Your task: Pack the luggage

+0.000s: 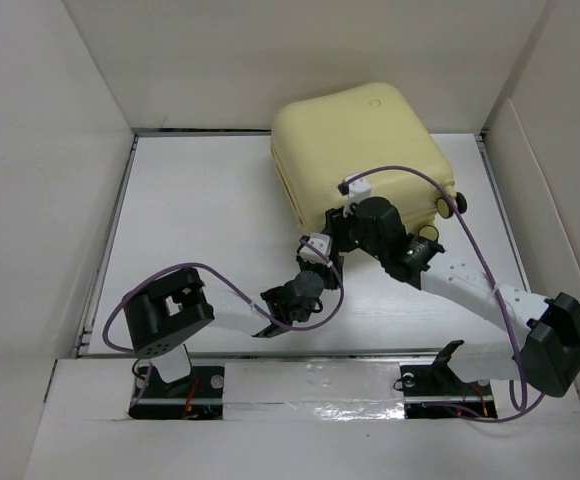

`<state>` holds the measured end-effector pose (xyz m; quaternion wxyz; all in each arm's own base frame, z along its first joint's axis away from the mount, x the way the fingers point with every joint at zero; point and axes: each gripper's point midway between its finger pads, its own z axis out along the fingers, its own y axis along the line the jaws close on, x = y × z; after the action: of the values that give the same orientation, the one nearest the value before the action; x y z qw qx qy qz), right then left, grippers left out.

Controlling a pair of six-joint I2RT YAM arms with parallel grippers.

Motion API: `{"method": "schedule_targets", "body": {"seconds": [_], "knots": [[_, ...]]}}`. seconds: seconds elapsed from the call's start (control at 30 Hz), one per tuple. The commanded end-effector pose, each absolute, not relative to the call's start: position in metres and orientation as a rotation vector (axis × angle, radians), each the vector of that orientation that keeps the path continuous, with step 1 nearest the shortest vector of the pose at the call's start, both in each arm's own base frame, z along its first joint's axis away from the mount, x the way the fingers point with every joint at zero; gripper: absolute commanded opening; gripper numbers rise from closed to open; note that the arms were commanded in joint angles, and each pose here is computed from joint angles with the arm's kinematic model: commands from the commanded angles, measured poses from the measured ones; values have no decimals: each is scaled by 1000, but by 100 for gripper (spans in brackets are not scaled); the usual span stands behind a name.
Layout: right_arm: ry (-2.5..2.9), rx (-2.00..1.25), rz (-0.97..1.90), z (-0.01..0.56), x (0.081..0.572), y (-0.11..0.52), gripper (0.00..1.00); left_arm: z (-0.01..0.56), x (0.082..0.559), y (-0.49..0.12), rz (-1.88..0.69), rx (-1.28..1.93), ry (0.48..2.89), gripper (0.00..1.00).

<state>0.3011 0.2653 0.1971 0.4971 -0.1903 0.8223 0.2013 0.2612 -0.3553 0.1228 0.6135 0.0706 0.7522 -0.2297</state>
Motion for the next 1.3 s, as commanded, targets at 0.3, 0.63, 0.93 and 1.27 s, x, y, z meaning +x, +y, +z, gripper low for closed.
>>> {"method": "schedule_targets", "body": {"seconds": [0.3, 0.63, 0.93, 1.27], "knots": [[1766, -652, 848, 257, 261, 322, 31, 137, 306, -360, -359, 37, 1671, 29], [1771, -636, 835, 252, 264, 318, 30, 116, 293, -345, -371, 50, 1717, 36], [1762, -656, 855, 251, 267, 322, 30, 106, 275, -337, -402, 79, 1744, 42], [1762, -668, 873, 248, 261, 321, 30, 132, 293, -357, -411, 54, 1668, 41]]}}
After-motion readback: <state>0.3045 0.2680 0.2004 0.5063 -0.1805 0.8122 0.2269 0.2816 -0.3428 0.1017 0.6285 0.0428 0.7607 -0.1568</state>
